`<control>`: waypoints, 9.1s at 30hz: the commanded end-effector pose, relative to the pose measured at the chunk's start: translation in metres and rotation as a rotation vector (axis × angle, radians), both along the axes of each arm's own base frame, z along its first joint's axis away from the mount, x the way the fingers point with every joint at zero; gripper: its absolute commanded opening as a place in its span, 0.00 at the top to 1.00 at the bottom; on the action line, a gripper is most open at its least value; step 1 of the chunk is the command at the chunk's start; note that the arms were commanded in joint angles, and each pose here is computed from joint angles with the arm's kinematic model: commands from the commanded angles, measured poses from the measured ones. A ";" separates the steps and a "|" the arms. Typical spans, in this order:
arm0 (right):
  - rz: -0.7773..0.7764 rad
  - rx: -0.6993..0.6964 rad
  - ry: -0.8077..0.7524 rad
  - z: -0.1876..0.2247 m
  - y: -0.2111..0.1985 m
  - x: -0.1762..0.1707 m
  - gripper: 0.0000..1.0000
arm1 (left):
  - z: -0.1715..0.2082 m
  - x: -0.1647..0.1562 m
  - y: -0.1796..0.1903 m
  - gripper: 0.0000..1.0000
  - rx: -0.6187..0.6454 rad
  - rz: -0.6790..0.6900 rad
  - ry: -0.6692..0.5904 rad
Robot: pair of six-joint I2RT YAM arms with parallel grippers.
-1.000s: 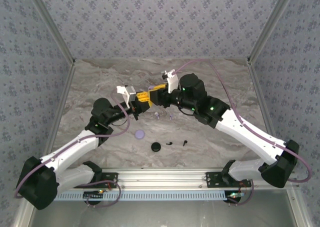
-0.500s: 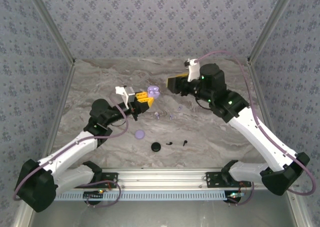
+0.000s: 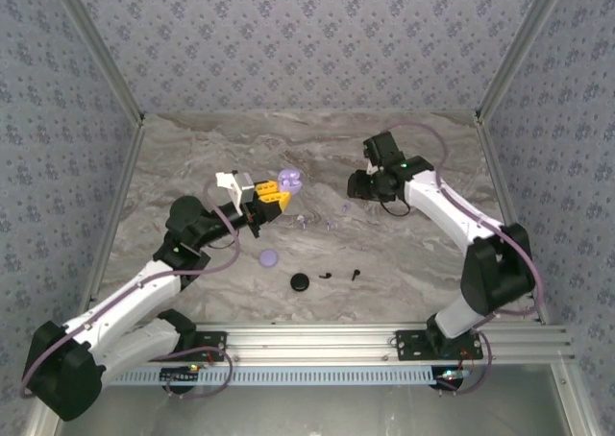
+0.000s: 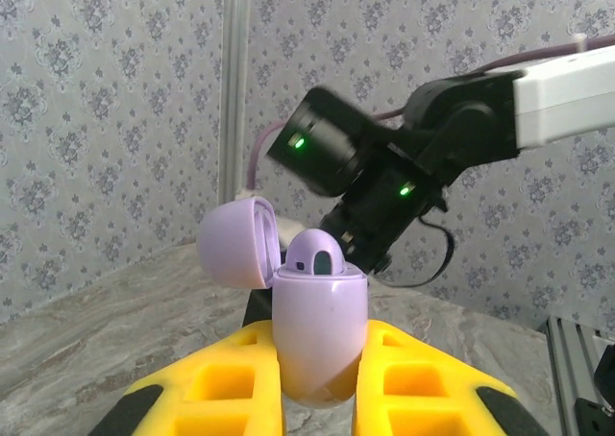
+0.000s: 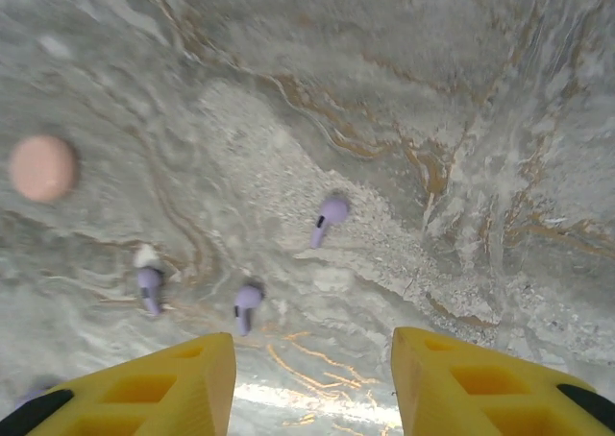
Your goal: Insert the wireless bluetooth earbuds into the charging case
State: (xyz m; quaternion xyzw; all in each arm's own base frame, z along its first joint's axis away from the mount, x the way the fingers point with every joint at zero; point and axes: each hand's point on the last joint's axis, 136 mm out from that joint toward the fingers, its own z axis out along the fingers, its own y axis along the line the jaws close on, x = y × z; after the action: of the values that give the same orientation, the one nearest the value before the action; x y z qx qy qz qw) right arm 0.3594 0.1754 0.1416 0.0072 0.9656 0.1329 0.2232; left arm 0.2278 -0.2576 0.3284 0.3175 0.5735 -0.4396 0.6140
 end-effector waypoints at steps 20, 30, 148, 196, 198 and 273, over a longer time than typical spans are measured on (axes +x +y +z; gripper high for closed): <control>-0.062 -0.169 0.192 -0.101 0.022 0.041 0.60 | 0.004 -0.015 0.013 1.00 0.002 0.025 -0.055; -0.063 -0.180 0.236 -0.118 0.023 0.037 0.65 | 0.003 -0.016 0.014 1.00 0.006 0.029 -0.057; 0.401 0.555 -0.526 0.238 0.108 -0.083 0.13 | 0.006 0.009 -0.019 1.00 -0.061 -0.031 0.000; 0.566 0.620 -0.481 0.235 0.118 -0.103 0.12 | -0.018 0.021 -0.016 1.00 -0.002 0.034 0.084; 0.518 0.550 -0.519 0.236 0.107 -0.097 0.11 | -0.033 0.025 -0.010 1.00 0.037 0.080 0.130; 1.395 -0.358 -0.459 0.003 0.175 -0.130 0.00 | -0.136 0.085 0.206 0.12 0.043 0.819 0.855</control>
State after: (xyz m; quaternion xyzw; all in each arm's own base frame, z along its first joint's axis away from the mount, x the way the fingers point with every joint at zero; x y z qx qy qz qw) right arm 0.2280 0.3415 0.1556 -0.5970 0.7369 0.1285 0.2900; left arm 0.3196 -0.0601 0.1850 -0.1260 0.8493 -0.2613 0.4411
